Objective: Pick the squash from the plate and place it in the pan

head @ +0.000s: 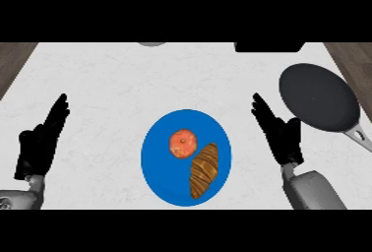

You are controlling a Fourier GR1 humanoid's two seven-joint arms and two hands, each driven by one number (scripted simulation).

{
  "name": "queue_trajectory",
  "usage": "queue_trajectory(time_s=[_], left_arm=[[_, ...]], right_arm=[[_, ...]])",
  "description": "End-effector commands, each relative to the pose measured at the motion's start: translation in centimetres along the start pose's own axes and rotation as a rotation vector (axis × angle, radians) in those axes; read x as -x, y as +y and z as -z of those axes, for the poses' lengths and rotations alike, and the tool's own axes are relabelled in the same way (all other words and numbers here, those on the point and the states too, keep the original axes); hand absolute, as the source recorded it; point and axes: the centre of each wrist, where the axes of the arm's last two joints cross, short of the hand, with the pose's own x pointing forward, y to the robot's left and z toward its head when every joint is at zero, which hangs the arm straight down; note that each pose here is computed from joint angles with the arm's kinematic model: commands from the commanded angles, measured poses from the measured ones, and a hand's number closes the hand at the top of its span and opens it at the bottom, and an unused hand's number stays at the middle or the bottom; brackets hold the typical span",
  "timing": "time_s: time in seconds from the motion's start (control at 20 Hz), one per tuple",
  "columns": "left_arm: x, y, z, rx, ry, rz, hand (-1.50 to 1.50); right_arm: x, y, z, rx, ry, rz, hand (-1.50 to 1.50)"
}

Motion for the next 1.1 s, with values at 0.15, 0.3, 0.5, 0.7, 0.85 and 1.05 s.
queue_trajectory(time_s=[0.15, 0.3, 0.5, 0.7, 0.85, 1.05], left_arm=[[-2.0, -5.5, -1.5, 0.105, -0.192, -0.198, 0.0], [-3.0, -7.5, -1.2, 0.193, -0.214, -0.285, 0.0], [-0.3, -10.6, -3.2, 0.211, -0.232, -0.323, 0.0], [-2.2, -10.1, -2.4, 0.221, -0.24, -0.338, 0.0], [-1.7, -9.9, -2.8, 0.223, -0.248, -0.331, 0.0], [-1.9, -9.7, -3.5, 0.238, -0.233, -0.327, 0.0]], right_arm=[[-6.4, 3.8, 1.0, -0.051, -0.375, 0.086, 1.5], [-5.1, -1.4, 1.5, 0.183, -0.311, -0.367, 1.5], [-3.3, 5.3, -4.0, 0.218, -0.37, -0.041, -1.5], [-2.1, 2.7, -8.1, 0.166, -0.39, -0.266, -1.5], [-4.0, 2.8, -6.5, 0.174, -0.371, -0.366, -1.5], [-7.5, 2.7, -5.2, 0.116, -0.299, -0.469, -1.5]])
